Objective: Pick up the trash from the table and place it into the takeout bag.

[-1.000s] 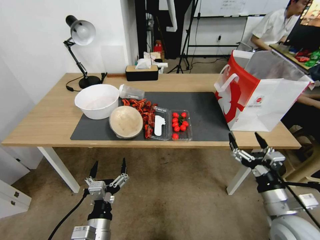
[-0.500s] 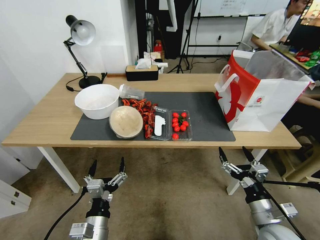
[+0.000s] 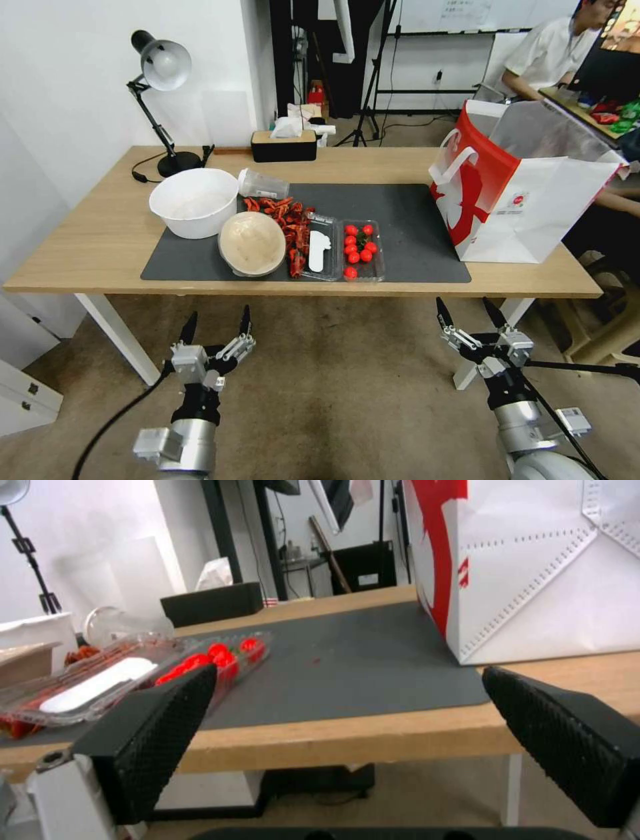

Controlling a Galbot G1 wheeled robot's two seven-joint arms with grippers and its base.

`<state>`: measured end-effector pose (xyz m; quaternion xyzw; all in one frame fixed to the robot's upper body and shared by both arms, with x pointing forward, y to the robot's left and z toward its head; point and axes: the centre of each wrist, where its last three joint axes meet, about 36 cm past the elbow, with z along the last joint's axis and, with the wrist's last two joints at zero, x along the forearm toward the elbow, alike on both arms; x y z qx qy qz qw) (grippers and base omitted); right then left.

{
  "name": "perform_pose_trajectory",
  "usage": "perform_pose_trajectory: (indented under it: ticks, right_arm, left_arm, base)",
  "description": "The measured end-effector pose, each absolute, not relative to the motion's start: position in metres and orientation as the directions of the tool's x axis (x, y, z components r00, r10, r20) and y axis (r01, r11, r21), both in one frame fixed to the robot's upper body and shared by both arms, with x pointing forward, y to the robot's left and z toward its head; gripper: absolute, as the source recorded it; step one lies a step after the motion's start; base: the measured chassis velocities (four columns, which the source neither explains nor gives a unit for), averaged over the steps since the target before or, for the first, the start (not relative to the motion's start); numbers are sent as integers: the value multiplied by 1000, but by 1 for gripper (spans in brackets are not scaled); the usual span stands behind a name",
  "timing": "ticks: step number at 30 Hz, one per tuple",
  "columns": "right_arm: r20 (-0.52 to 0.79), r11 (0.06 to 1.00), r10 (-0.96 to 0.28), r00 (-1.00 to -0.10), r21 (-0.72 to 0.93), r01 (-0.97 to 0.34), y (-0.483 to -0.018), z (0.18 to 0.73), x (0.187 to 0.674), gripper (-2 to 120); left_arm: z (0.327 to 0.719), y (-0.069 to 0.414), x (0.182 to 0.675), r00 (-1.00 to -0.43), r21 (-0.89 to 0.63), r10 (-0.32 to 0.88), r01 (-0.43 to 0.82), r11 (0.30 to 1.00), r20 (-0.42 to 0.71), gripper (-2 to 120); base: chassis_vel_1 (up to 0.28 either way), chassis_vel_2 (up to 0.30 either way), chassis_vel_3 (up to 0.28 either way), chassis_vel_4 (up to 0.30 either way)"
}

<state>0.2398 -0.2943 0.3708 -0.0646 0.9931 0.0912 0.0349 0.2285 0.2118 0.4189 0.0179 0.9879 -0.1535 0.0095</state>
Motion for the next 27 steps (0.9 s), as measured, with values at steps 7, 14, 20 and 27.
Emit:
perform_pose_trajectory:
  ticks: [7, 14, 20, 27]
  right_arm:
    - [-94, 975, -125, -988, 173, -140, -293, 374, 237, 100]
    - [-110, 976, -129, -986, 162, -145, -290, 381, 238, 100]
    - [-109, 977, -129, -986, 155, -145, -289, 382, 239, 100]
    - [-104, 979, -130, -986, 145, -145, -291, 384, 243, 100]
  left_arm:
    - [483, 245, 259, -997, -468, 76, 71, 881, -8, 100]
    - [536, 277, 286, -982, -633, 171, 83, 770, 80, 100]
    - [555, 293, 307, -954, -701, 266, 93, 707, 142, 100]
    - [544, 298, 341, -914, -741, 332, 52, 669, 235, 100]
  base:
    - [0, 0, 0, 0]
    - [0, 0, 0, 0]
    - [0, 0, 0, 0]
    - [0, 0, 0, 0]
